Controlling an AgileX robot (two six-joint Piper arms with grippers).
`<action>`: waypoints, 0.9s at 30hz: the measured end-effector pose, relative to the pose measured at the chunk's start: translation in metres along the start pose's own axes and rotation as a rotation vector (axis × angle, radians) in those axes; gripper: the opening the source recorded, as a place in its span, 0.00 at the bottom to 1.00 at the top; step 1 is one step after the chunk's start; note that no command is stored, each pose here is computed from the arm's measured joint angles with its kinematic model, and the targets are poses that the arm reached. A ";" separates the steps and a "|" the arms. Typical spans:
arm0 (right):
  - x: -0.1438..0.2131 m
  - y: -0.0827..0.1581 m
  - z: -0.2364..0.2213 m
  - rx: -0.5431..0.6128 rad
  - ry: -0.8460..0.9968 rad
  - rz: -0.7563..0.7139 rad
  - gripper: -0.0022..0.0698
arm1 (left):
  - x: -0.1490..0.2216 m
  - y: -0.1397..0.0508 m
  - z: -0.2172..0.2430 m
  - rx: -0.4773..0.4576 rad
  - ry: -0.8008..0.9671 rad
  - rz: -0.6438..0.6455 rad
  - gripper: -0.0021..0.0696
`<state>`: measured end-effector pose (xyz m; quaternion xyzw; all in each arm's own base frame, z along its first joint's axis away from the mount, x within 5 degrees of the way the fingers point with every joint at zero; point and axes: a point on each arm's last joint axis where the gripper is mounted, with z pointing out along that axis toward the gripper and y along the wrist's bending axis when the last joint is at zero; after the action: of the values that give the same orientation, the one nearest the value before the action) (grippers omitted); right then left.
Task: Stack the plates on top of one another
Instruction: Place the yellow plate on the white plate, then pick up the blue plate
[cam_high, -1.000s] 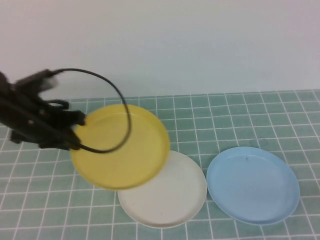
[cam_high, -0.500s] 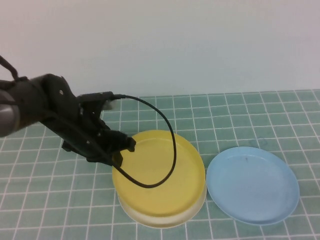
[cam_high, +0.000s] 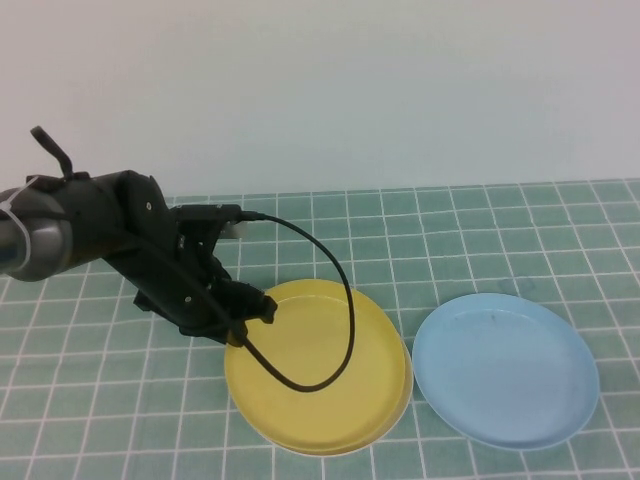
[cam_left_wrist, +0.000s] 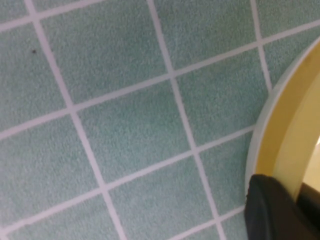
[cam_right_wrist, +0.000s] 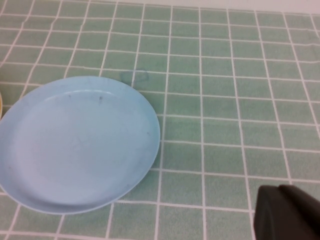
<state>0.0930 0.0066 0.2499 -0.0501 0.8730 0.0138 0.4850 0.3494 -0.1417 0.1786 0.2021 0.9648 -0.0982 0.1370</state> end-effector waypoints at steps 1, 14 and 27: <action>0.000 0.000 0.000 0.000 0.000 0.000 0.03 | 0.000 0.000 0.000 0.000 0.000 0.008 0.04; 0.000 0.000 0.000 0.000 -0.002 0.000 0.03 | 0.000 -0.002 0.000 0.018 -0.004 0.044 0.29; 0.009 0.001 0.004 -0.011 0.064 0.002 0.03 | -0.005 -0.013 -0.079 -0.001 -0.209 0.065 0.04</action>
<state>0.0913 0.0071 0.2401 -0.0524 0.8880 0.0173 0.4565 0.3304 -0.1359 0.2561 0.2219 0.9382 -0.1139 0.2400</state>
